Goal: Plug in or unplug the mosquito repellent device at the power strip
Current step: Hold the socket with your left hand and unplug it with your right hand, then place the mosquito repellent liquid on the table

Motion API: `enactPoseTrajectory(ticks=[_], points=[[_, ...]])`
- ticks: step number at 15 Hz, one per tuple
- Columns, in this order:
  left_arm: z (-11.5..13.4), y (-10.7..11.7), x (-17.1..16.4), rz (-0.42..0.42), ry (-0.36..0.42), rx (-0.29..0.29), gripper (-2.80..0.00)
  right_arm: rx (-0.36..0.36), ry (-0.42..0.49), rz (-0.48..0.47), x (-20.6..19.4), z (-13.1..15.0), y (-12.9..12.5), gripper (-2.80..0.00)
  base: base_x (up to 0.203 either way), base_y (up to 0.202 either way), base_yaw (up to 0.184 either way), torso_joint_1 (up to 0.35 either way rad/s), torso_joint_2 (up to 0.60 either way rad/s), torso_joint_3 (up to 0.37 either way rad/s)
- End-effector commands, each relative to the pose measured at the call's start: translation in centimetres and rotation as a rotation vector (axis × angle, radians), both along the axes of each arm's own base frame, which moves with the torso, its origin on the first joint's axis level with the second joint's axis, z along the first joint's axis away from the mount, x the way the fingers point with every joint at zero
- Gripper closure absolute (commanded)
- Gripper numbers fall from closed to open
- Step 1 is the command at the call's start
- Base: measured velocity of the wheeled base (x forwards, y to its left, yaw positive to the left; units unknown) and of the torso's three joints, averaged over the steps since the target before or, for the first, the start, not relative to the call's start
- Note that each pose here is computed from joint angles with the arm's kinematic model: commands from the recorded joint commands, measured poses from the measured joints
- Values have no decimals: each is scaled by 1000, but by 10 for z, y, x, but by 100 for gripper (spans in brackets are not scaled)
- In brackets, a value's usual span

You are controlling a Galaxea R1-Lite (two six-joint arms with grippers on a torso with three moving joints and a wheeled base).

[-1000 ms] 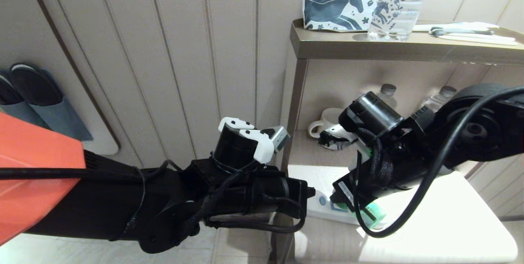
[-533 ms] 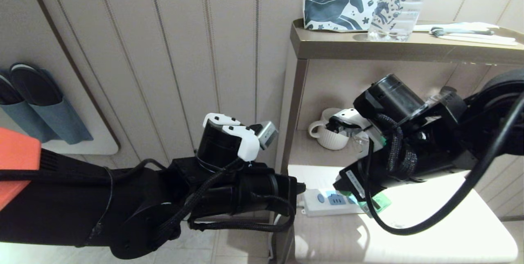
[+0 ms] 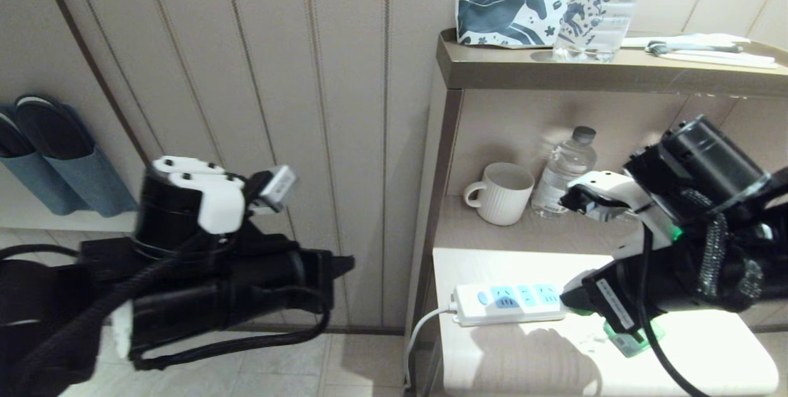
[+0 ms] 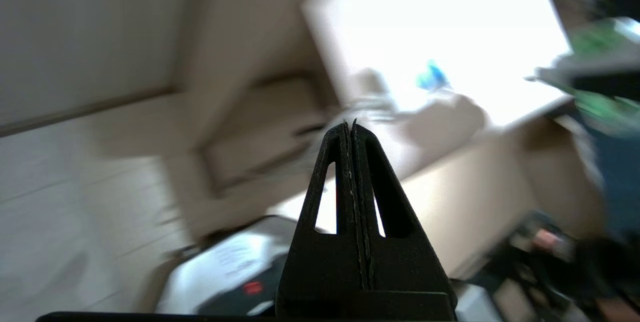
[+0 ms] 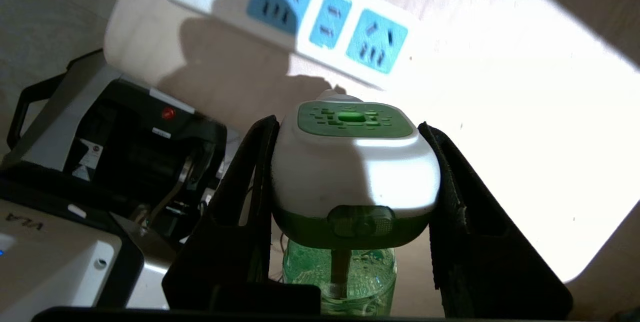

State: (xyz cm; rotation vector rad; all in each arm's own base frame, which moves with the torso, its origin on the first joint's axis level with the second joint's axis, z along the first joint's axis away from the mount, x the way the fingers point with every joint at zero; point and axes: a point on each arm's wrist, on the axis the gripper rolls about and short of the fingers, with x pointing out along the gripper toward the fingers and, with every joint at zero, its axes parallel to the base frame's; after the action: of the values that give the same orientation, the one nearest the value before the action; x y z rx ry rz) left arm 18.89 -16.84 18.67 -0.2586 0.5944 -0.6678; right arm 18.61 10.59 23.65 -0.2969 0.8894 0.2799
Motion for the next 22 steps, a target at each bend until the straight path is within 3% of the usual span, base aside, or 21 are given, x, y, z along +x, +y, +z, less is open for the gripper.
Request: enactPoseTrajectory(ticks=[1, 4, 8, 11, 13, 14, 15, 16, 17, 19, 22], points=[[27, 59, -28, 146, -109, -21, 0, 13, -20, -33, -23, 1, -20, 0, 0, 0, 0, 0, 0, 0], [31, 124, -75, 374, -238, 85, 0, 14, -16, -41, -38, -5, -30, 0, 0, 0, 0, 0, 0, 0], [11, 165, -160, 618, -325, 195, 0, 22, -20, -65, -43, -13, -36, 0, 0, 0, 0, 0, 0, 0], [-21, 176, -203, 761, -400, 220, 0, 63, -94, -131, -43, -16, -47, 0, 0, 0, 0, 0, 0, 0], [-53, 178, -202, 836, -354, 270, 0, 101, -164, -174, -51, -18, -57, 0, 0, 0, 0, 0, 0, 0], [-59, 178, -198, 877, -380, 273, 0, 113, -191, -184, -56, -21, -60, 0, 0, 0, 0, 0, 0, 0], [-62, 178, -195, 921, -414, 300, 0, 121, -215, -195, -61, -24, -64, 0, 0, 0, 0, 0, 0, 0], [-66, 180, -194, 991, -416, 371, 0, 121, -225, -210, -64, -28, -67, 0, 0, 0, 0, 0, 0, 0], [-70, 180, -194, 1052, -404, 401, 0, 116, -217, -224, -64, -33, -69, 0, 0, 0, 0, 0, 0, 0], [-75, 180, -198, 1113, -405, 419, 0, 113, -210, -250, -61, -41, -72, 0, 0, 0, 0, 0, 0, 0], [-89, 179, -218, 1100, -539, 412, 0, 131, -260, -264, -52, -48, -71, 0, 0, 0, 0, 0, 0, 0]])
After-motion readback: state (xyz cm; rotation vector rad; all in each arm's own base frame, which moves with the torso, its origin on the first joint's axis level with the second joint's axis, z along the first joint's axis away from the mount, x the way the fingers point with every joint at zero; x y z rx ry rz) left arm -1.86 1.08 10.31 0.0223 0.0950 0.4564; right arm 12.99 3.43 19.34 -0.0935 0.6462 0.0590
